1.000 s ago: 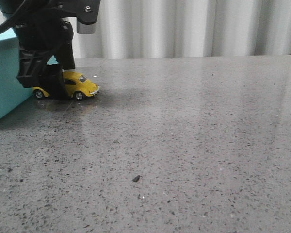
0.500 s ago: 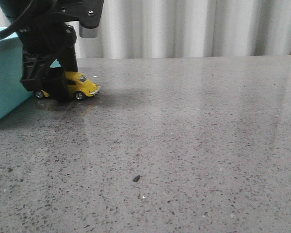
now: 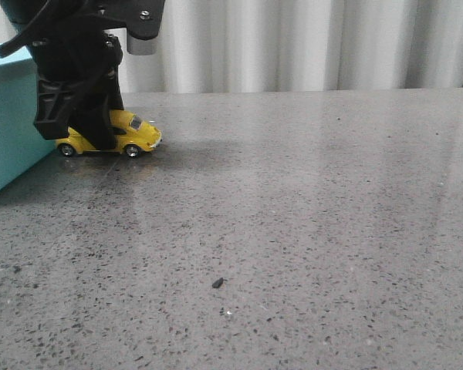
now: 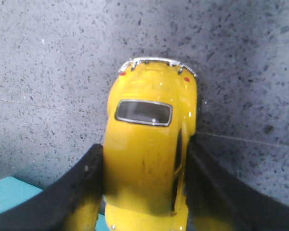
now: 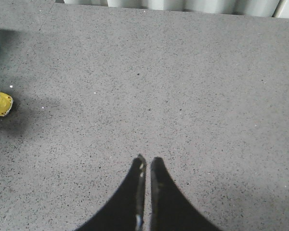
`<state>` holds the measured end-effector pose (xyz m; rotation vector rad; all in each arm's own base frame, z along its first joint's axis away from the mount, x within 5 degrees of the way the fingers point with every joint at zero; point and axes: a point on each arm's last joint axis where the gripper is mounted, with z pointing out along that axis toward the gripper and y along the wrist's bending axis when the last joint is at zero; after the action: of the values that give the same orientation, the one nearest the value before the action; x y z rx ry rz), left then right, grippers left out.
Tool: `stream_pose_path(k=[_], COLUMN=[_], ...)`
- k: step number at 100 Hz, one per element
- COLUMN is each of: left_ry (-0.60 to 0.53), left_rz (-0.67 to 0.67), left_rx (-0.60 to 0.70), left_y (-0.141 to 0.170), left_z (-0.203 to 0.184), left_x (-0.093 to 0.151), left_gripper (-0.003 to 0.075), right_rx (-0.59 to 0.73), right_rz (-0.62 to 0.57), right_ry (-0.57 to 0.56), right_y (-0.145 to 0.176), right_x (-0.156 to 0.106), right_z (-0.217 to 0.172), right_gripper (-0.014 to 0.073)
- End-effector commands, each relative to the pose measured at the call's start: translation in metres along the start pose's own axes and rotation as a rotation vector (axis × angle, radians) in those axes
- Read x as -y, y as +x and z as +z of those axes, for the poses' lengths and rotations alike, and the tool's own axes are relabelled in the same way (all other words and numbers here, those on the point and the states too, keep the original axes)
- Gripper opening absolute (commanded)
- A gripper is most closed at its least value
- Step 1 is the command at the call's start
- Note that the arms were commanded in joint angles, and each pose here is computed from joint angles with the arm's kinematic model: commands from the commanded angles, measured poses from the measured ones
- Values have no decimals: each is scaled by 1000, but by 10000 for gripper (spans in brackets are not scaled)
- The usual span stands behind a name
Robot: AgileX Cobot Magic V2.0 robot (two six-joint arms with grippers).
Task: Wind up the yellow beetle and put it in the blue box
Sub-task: 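Lift the beetle with the left gripper over the blue box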
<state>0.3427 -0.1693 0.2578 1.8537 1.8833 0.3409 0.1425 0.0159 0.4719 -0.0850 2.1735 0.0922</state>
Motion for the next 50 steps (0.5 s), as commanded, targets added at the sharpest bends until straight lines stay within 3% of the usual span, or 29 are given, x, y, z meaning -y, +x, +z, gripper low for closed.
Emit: stream_pose_path(k=[1,22,50], left_ry=[-61,-71,-155], left_rz=[-7,-8,-42], left_rx=[45,48,117], left_y=[-7,-7,-16], left_z=[-18,-24,-62], left_x=[-7,-11,-31], left_gripper=[81,76,76], right_rx=[93,93,101], right_rz=[-12,-14,-15], right_ry=[2,6,7], right_y=[-8,-8,-9], right_x=[0,0,1], right_z=[-9,-9,-10], right_gripper=[-61,-61,-61])
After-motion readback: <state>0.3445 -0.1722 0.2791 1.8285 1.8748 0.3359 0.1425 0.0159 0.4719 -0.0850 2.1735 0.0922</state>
